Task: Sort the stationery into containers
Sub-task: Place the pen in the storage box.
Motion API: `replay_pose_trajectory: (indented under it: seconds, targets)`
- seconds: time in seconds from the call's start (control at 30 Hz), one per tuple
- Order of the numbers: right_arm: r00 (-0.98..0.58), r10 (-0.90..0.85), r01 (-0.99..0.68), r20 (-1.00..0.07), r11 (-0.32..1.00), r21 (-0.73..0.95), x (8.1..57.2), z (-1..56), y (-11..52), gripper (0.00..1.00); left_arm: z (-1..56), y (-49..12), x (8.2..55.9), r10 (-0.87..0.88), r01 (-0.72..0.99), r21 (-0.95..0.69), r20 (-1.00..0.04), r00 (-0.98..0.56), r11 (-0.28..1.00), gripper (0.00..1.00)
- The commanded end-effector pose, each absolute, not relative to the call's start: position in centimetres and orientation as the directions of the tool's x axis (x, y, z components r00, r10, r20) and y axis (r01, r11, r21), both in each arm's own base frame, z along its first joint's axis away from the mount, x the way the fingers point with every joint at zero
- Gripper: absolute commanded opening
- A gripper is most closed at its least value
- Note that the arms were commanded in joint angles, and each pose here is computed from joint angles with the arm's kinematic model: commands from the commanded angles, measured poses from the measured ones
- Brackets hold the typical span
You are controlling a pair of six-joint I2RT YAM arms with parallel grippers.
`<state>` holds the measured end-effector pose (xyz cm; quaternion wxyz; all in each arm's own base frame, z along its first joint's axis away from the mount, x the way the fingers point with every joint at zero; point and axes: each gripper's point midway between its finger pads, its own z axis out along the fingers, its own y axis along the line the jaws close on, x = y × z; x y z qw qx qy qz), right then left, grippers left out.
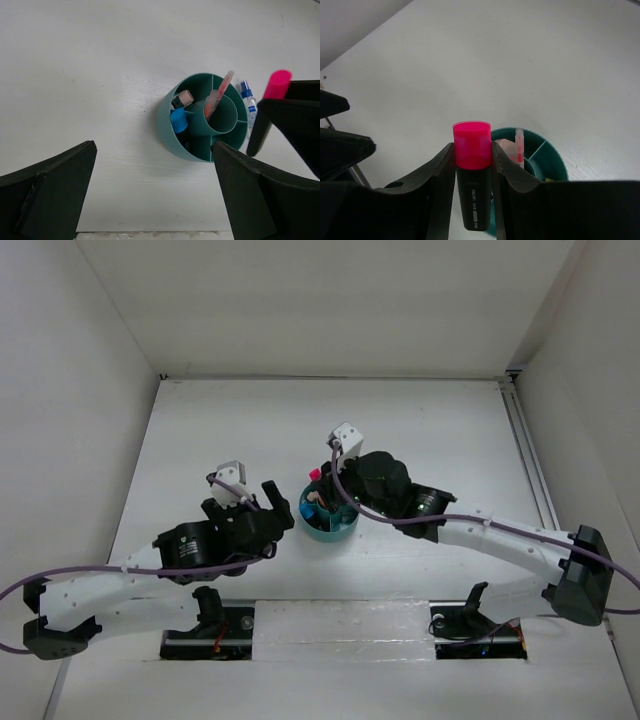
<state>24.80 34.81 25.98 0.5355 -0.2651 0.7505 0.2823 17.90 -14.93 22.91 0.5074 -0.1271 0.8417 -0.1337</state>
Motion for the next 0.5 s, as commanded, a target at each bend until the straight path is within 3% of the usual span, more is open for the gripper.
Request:
replay_pose_trajectory:
  seconds: [0.0, 0.2, 0.47]
  targets:
    - [-0.178, -0.008, -0.757, -0.984, 0.639, 0.132, 25.1, 29.9, 37.5, 0.00, 24.9, -12.0, 17.7, -0.398, -0.121, -0.382, -0.828, -0.395, 0.916, 1.00]
    - [-0.176, -0.025, -0.785, -0.984, 0.607, 0.125, 25.1, 27.8, 39.4, 0.00, 26.4, -8.9, 17.1, -0.550, -0.134, -0.538, -0.772, -0.318, 0.832, 1.00]
    - [-0.161, -0.067, -0.821, -0.985, 0.563, 0.096, 25.0, 25.3, 40.7, 0.00, 27.0, -8.8, 17.0, -0.570, -0.105, -0.569, -0.760, -0.312, 0.816, 1.00]
